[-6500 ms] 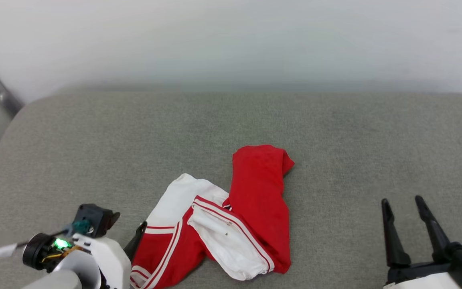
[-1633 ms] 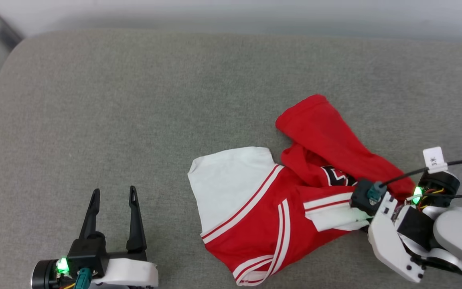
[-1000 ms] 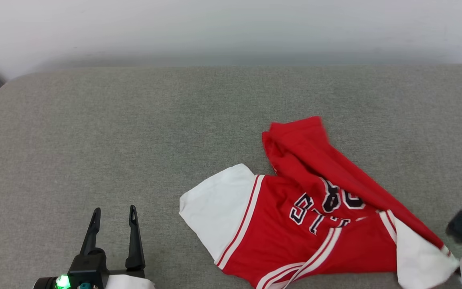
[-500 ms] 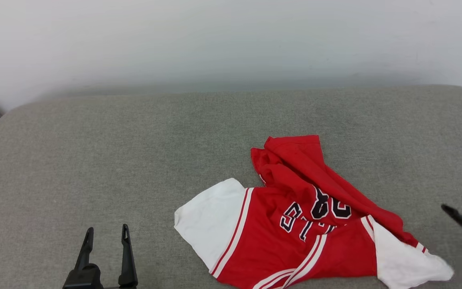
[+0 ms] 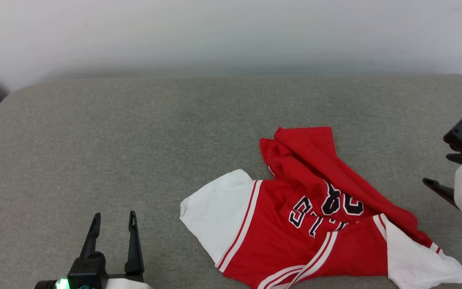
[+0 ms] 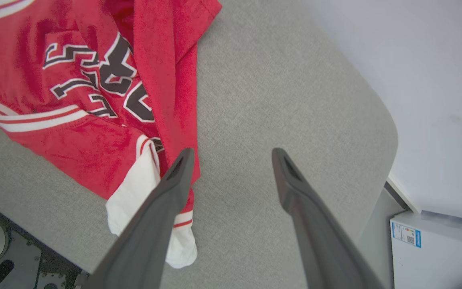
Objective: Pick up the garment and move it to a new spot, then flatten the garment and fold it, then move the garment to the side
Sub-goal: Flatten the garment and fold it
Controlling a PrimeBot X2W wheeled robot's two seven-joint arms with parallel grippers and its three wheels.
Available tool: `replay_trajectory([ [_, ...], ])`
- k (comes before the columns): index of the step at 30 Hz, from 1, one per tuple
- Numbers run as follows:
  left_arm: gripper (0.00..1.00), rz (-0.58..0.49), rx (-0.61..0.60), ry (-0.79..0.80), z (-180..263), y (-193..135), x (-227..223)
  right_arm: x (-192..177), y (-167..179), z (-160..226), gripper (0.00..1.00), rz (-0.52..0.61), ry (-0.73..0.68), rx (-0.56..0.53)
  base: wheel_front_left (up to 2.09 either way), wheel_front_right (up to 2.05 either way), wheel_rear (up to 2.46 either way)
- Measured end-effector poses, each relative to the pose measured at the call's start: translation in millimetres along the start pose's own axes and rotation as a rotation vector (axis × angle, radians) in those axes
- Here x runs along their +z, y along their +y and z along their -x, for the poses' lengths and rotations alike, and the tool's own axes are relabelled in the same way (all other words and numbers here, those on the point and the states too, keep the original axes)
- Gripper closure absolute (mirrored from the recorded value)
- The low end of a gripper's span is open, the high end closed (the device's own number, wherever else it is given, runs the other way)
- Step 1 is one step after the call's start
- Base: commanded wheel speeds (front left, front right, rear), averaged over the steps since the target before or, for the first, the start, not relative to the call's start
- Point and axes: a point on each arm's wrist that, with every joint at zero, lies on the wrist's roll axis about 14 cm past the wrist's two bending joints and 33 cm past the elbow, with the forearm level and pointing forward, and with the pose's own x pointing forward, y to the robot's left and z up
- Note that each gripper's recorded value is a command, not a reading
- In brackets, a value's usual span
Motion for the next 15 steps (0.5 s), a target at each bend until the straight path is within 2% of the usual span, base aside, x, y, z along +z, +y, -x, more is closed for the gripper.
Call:
replay_trajectory([
  [6,0.00,-0.001,0.009,-0.003,-13.8,3.2,-0.2,-8.5,26.3,-43.0,0.00,0.025,0.241,0.122,0.00,0.00,0.00],
  [11,0.00,-0.007,0.027,0.006,-24.6,8.0,-4.2,-19.3,52.4,-85.2,0.00,0.035,0.358,0.220,0.00,0.00,0.00],
  [15,0.00,-0.013,0.040,0.025,-32.0,11.2,-11.4,-41.4,74.9,-115.7,0.00,0.032,0.437,0.292,0.00,0.00,0.00],
])
